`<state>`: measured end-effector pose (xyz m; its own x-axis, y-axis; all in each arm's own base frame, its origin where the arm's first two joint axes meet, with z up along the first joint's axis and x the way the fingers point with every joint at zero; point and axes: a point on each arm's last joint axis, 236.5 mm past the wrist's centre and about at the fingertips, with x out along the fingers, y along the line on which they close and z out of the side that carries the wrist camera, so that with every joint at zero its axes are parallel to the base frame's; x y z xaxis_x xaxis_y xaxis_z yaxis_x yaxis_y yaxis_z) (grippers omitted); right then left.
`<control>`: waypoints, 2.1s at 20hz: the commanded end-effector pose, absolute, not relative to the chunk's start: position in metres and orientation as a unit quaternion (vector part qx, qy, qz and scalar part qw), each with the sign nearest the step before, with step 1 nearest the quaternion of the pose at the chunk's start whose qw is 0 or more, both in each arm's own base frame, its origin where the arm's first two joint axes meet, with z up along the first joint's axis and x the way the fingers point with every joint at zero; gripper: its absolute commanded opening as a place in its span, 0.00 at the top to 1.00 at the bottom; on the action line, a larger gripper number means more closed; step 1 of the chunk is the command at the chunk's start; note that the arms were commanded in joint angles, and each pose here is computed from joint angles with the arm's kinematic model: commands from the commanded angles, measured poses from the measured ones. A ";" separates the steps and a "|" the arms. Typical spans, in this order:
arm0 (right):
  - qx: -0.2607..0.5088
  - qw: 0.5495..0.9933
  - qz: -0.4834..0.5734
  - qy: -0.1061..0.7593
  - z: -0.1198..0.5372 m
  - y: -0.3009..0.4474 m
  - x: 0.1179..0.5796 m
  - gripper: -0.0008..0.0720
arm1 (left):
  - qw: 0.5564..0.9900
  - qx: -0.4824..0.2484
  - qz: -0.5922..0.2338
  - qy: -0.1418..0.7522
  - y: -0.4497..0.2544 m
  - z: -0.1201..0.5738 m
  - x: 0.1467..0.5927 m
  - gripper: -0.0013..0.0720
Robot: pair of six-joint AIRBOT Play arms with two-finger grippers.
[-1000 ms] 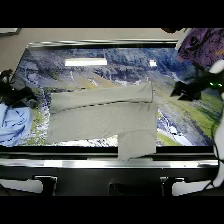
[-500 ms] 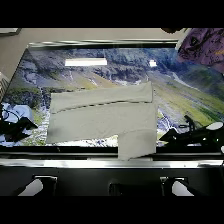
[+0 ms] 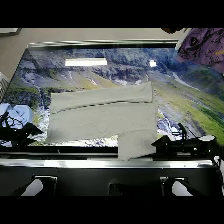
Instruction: Fold the clothes and pants, and hang the long-sleeved shirts on hangers.
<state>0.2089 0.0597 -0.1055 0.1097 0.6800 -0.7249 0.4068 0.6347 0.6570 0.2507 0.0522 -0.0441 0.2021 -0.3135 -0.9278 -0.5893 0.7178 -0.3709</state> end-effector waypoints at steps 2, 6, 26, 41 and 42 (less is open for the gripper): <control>0.420 0.627 0.110 0.647 -0.109 0.060 0.215 0.48 | 0.685 -0.365 0.103 0.622 0.053 -0.045 0.250 0.15; 0.423 0.614 0.126 0.654 -0.112 0.066 0.210 0.77 | 0.679 -0.375 0.111 0.621 0.062 -0.051 0.241 0.15; 0.413 0.622 0.144 0.650 -0.110 0.067 0.211 0.94 | 0.647 -0.458 0.050 0.608 0.023 -0.114 0.241 0.23; 0.403 0.680 0.141 0.596 0.002 0.083 0.196 0.94 | 0.701 -0.464 0.133 0.524 0.032 -0.005 0.232 0.96; 0.392 0.691 0.136 0.592 0.011 0.085 0.187 0.94 | 0.708 -0.459 0.131 0.521 0.029 0.002 0.228 0.96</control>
